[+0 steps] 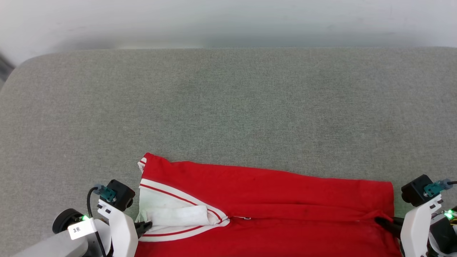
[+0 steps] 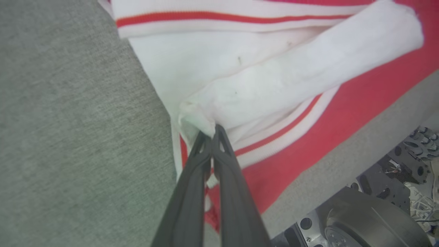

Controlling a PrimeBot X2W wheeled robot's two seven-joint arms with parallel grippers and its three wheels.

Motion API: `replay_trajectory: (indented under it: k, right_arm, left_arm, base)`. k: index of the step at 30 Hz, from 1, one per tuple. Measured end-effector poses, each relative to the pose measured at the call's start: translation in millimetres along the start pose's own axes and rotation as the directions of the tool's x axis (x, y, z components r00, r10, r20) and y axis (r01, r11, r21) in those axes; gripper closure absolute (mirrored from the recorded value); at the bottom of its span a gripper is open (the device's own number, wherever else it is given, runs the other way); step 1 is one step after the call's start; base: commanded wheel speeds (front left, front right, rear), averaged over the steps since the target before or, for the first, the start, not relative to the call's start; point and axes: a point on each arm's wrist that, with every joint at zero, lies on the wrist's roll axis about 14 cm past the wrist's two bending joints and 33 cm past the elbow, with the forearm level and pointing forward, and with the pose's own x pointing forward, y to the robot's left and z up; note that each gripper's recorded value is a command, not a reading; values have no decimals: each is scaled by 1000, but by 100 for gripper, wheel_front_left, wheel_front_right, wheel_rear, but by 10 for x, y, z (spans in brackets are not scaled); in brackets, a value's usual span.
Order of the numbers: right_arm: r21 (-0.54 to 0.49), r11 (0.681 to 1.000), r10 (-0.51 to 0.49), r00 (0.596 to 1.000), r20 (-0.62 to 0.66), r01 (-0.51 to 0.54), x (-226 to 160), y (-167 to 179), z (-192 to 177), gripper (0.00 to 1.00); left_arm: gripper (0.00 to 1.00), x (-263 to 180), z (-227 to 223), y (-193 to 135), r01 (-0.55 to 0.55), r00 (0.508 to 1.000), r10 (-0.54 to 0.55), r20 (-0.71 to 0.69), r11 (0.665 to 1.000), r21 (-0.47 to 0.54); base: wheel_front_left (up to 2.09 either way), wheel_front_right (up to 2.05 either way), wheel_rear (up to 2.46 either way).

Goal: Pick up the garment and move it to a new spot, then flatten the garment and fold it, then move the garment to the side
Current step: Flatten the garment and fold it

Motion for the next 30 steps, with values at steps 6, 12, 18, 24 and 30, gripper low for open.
replay_trajectory:
  k: [6,12,18,24,30]
  right_arm:
    - [-40,999,-21,995,100,25,-101,-24,236,0]
    - [-83,996,-19,969,247,41,-370,-15,686,0]
    - [-4,998,-53,935,350,58,-594,-171,987,0]
    - [220,975,-87,953,291,22,-556,-394,798,0]
    - [383,923,-33,988,152,-28,-329,-334,383,0]
  left_arm:
    - [0,-64,361,94,-65,977,65,201,998,-7]
    - [0,-333,774,251,-206,875,186,447,979,-5]
    - [0,-579,1056,416,-341,730,318,605,937,-80]
    - [0,-738,1269,461,-405,608,401,685,899,-166]
    - [0,-819,1257,458,-454,521,453,723,865,-215]
  base:
    - [0,0,0]
    - [0,0,0]
    - [0,0,0]
    - [0,0,0]
    - [0,0,0]
